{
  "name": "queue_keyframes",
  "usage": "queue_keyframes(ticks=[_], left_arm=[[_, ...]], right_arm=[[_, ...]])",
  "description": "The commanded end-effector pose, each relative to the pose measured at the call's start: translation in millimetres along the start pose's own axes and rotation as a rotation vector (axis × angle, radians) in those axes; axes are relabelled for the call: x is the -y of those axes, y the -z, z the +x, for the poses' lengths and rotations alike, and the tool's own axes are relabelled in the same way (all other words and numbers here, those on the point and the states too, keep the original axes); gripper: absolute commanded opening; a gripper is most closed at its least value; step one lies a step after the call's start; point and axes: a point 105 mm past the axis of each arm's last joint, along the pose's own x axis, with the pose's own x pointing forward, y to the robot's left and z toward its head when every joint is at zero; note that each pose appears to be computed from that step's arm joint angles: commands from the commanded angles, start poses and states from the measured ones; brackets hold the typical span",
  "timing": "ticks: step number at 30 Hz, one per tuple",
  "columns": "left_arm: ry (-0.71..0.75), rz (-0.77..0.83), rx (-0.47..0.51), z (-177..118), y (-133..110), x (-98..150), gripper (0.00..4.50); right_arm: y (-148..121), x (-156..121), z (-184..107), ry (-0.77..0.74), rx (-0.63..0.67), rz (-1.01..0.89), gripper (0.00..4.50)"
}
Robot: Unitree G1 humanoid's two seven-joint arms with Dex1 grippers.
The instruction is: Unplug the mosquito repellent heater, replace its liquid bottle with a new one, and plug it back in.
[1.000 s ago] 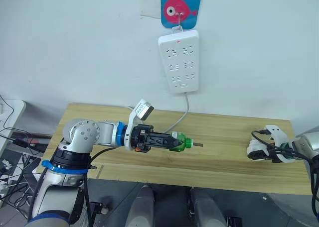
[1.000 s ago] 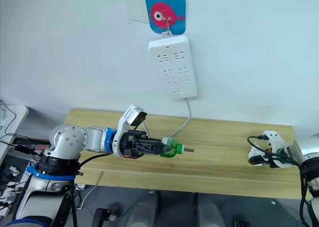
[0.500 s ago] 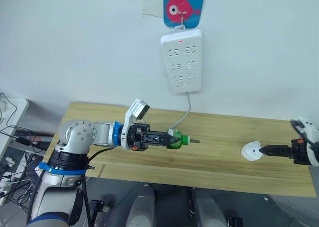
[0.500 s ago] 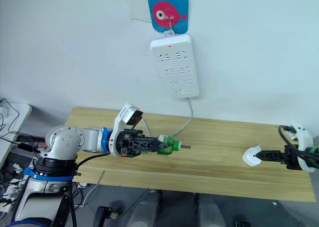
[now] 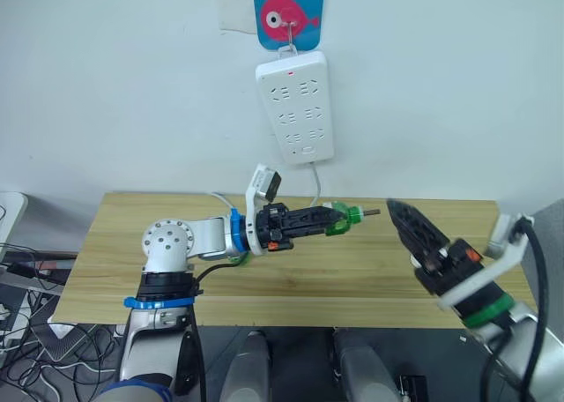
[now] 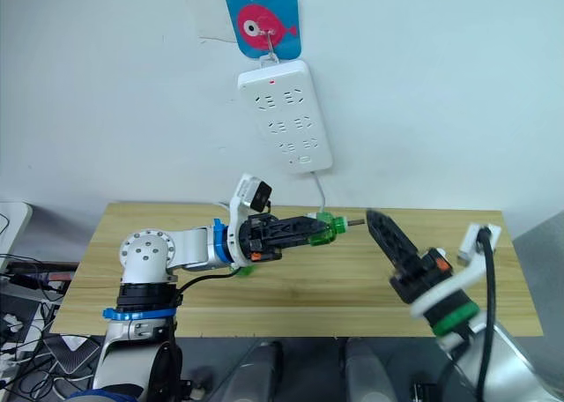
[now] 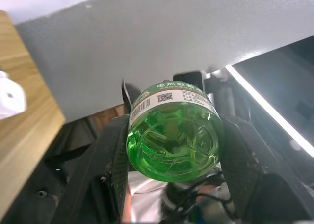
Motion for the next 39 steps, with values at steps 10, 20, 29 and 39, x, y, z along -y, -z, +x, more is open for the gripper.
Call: queue_keyframes(ticks=[10,20,29,39], left_arm=[[0.046,-0.006,0.077,14.0,-3.8,16.3,2.27],[0.023,-0.033,0.098,14.6,3.5,17.4,2.27],[0.017,-0.045,0.119,18.9,4.2,17.3,2.27],[-0.01,-0.043,0.09,15.7,10.1,15.1,3.0]], right_arm=[[12.9,-10.2,21.7,0.005,0.054,-0.005,4.45],[7.6,-8.5,24.4,0.022,0.103,-0.009,4.45],[13.0,-12.0,27.2,-0.004,0.074,-0.015,2.01],[5.3,-8.0,29.1,-0.01,0.083,-0.025,0.87]])
